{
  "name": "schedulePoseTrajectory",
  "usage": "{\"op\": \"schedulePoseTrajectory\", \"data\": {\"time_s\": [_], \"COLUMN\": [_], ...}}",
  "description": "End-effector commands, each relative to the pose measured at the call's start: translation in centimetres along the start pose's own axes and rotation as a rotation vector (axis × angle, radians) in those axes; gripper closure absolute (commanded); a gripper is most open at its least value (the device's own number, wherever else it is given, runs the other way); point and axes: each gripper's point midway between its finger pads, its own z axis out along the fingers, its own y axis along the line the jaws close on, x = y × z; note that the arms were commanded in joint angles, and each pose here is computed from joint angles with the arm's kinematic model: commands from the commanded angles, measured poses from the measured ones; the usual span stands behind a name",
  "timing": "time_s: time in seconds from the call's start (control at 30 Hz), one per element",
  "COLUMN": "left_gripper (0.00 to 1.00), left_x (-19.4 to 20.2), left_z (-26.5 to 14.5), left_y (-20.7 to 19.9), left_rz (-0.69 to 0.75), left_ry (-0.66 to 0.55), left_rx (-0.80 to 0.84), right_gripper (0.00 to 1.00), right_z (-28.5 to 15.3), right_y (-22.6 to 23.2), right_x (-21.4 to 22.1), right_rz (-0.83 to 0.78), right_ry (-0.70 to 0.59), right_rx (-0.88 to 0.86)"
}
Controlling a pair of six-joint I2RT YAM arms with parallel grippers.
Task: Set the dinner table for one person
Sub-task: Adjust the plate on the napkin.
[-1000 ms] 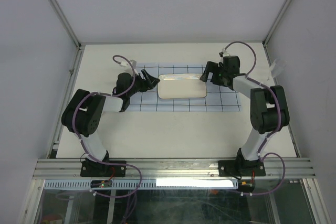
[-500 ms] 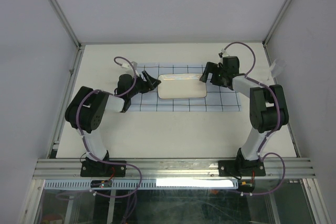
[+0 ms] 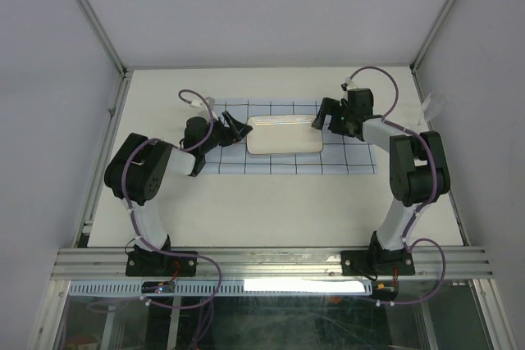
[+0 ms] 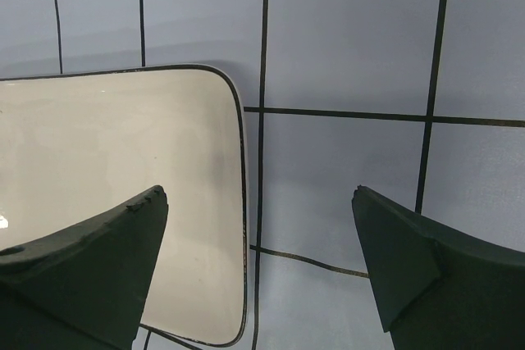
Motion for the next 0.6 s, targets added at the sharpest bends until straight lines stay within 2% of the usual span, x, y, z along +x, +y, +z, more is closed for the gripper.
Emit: {"op": "schedulePoseTrajectory", "data": {"time_s": [0.0,0.43,0.57], "left_gripper": [0.33,0.36,0.44], "left_x": [-0.6,1.3,1.8], "left_z": [0.2,0.8,1.3], "left_y": [-1.2,-1.2,-1.2], "left_rz": [0.006,-0.038,-0.055], "left_ry": [-0.032,-0.006,0.005], "left_rx": [0.063,0.088,0.102], "right_gripper": [0.03,0.03,0.03], "right_z": [-0.1,-0.2,-0.1], "right_y": [1.8,2.0,2.0], "right_x": [-2.6,-2.5,-2.4], "right_rz": [-0.029,-0.03,-0.029], "right_ry": [-0.072,-0.067,-0.063], "right_rx": [-0.056,-0.063,-0.065]}}
